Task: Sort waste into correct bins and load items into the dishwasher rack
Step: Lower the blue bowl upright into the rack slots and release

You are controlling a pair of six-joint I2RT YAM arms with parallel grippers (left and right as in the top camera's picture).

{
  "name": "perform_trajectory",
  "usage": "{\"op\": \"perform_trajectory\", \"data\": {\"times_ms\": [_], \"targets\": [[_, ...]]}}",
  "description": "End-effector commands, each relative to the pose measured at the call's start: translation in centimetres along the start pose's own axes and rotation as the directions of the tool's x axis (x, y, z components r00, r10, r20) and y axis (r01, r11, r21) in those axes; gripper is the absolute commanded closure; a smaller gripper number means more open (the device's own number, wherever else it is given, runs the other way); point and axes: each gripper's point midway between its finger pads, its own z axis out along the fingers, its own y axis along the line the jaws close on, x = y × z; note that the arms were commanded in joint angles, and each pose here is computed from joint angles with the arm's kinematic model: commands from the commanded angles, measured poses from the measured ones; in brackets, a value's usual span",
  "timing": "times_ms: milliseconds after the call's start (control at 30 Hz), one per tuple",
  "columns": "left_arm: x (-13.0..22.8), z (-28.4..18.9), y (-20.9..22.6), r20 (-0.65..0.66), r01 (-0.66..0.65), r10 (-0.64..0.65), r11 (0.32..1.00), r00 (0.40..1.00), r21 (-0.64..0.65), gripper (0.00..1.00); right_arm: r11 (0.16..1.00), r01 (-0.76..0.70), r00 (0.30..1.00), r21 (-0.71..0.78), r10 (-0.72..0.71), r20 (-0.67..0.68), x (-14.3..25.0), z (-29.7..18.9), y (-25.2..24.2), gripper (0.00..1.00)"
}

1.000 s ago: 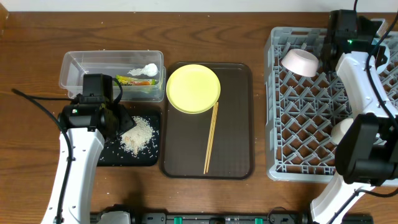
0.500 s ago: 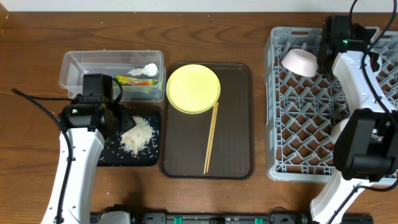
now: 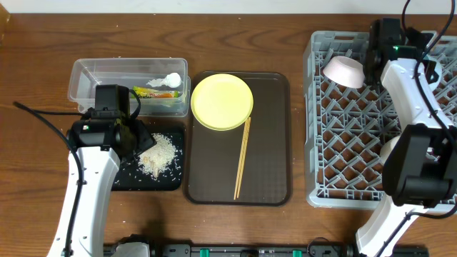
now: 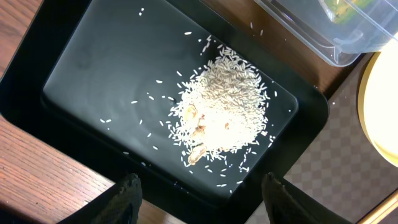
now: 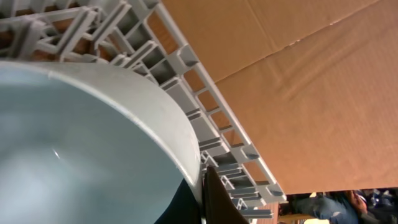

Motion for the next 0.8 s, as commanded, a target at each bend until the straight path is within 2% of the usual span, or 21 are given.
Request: {"op": "perform_trajectory", "data": {"times_ms": [0, 333, 533, 767], "targets": [[0.3, 0.1, 0.3, -0.007, 0.005, -0.005, 1.0, 1.0, -0.003, 0.35, 0.999, 0.02, 1.0, -0.03, -0.02, -0.005, 0.7, -0.4, 2.0, 0.99], [0.3, 0.1, 0.3, -0.007, 0.005, -0.005, 1.0, 1.0, -0.003, 0.35, 0.999, 0.002, 1.0, -0.033, -0.003, -0.03, 1.7, -0.8, 2.1, 0.99], [0.5, 0.1, 0.4, -0.013, 0.005, -0.005, 1.0, 1.0, -0.007, 0.35, 0.978, 0.012, 0.997, 0.208, -0.028, 0.076, -0.7, -1.1, -2.0, 0.99], [0.5, 0.1, 0.4, -0.016, 0.004, -0.005, 1.0, 1.0, -0.009, 0.35, 0.997, 0.035, 0.999, 0.062, -0.037, 0.028, 0.2, -0.6, 0.6, 0.99]]}}
